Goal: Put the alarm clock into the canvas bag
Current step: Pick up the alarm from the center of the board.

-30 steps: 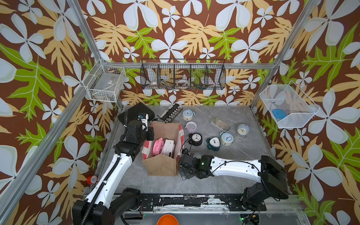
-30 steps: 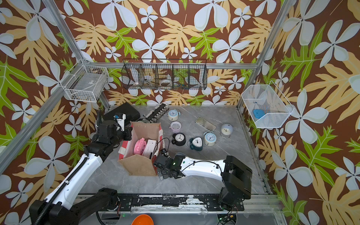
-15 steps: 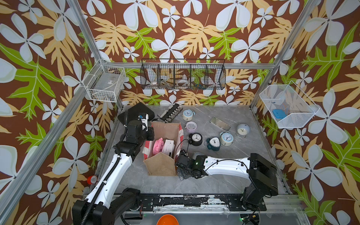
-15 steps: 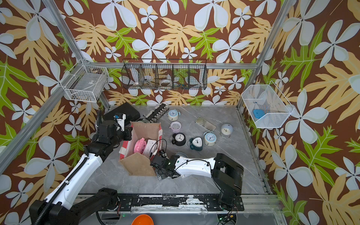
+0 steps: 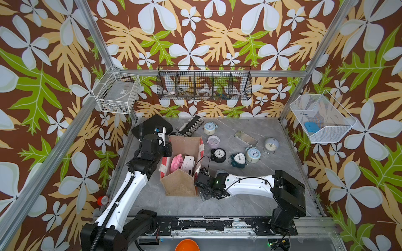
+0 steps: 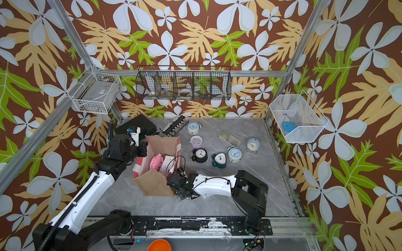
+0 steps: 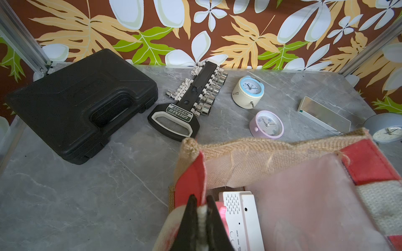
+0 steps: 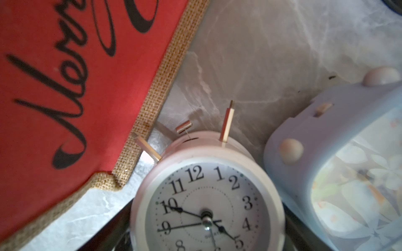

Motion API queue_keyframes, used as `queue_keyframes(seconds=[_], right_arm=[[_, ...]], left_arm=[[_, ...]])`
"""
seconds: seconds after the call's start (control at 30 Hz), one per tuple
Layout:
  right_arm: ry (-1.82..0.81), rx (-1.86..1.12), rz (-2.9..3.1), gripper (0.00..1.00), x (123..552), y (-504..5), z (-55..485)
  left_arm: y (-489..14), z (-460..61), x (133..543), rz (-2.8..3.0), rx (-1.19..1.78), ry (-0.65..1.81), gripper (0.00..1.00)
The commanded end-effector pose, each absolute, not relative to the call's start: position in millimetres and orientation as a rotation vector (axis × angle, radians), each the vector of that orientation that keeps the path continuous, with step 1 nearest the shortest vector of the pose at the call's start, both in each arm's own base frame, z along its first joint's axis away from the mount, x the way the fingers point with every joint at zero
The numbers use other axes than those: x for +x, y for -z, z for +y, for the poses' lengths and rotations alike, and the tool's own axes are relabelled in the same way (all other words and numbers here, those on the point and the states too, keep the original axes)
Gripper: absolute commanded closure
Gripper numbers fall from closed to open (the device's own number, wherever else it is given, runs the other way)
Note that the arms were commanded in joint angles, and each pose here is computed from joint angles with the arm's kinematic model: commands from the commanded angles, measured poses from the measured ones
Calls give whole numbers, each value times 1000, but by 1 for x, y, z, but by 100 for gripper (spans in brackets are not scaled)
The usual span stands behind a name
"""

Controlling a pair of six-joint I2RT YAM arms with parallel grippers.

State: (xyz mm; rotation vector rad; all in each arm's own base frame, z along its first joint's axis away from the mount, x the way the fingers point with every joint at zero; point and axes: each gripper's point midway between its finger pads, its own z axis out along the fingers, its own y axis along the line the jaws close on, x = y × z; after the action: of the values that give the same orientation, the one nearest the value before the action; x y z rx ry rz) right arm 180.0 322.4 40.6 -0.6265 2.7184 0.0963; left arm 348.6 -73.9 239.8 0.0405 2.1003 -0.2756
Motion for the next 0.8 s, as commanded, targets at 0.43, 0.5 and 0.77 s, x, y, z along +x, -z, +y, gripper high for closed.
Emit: queue_keyframes(seconds=[0.43, 0.5, 0.77], right_arm=[[-150, -551, 2650, 27, 185, -81, 315], [-147, -539, 2628, 27, 187, -92, 312], [-132, -484, 2558, 28, 201, -131, 289]], left_arm=[[-243, -73, 348, 2094, 38, 273, 100], [-242, -73, 348, 2096, 38, 274, 100], [-243, -74, 348, 2096, 40, 281, 100]])
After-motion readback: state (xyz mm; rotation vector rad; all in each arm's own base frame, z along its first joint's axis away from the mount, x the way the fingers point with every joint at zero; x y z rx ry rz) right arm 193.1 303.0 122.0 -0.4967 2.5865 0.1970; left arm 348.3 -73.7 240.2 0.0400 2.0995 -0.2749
